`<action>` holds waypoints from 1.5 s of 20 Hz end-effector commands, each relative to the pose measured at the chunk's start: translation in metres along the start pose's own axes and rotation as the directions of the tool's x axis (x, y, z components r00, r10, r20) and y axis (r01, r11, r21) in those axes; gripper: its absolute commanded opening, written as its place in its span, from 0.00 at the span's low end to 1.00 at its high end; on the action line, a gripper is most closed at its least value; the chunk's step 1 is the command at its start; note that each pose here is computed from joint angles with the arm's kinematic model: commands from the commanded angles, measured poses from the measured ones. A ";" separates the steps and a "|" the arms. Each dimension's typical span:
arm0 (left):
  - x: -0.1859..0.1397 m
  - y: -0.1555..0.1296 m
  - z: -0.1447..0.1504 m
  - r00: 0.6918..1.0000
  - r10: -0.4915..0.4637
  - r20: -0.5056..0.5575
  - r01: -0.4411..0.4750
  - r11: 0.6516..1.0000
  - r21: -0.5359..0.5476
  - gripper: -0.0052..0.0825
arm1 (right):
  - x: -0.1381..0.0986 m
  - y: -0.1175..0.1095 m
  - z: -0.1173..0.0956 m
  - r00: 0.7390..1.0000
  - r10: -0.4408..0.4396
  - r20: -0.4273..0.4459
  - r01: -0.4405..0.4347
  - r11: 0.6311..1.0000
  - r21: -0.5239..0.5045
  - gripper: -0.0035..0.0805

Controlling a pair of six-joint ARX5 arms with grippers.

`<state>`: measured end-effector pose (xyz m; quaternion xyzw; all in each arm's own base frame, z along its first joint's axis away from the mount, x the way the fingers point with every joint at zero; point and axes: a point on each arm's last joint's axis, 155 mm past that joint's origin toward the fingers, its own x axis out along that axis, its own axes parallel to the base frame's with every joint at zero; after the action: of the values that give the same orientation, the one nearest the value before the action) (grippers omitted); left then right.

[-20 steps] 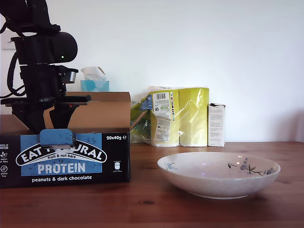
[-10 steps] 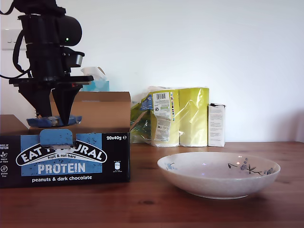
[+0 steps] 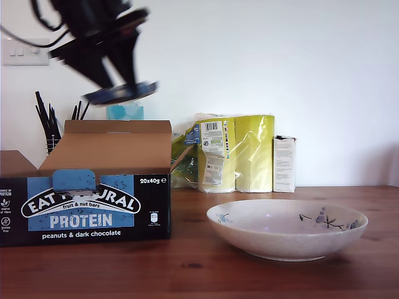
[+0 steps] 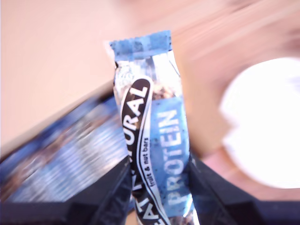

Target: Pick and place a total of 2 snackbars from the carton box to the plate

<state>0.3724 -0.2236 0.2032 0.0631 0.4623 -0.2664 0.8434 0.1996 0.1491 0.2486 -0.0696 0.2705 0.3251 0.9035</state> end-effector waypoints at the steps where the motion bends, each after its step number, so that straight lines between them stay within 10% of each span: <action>1: 0.018 -0.023 -0.002 0.998 -0.053 -0.013 0.054 0.998 0.042 0.28 | -0.010 0.000 -0.001 1.000 -0.010 0.014 0.010 1.000 0.007 0.03; 12: 0.048 -0.179 0.030 0.944 -0.293 0.152 0.232 0.917 0.325 0.28 | -0.034 0.005 -0.029 0.999 -0.007 -0.034 0.009 0.998 0.066 0.03; 23: 0.173 -0.186 -0.050 0.967 -0.231 -0.103 0.252 0.919 0.304 0.28 | -0.034 0.005 -0.029 0.999 -0.006 -0.033 0.007 0.999 0.047 0.03; 30: 0.192 -0.178 -0.068 0.971 -0.182 -0.152 0.220 0.929 0.296 0.29 | -0.034 0.005 -0.028 0.999 -0.006 -0.031 0.007 0.999 0.035 0.03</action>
<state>0.3183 -0.4278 0.0498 0.1579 0.4548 -0.4196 0.7695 0.1618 0.1254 0.2393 -0.0591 0.2976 0.3150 0.8993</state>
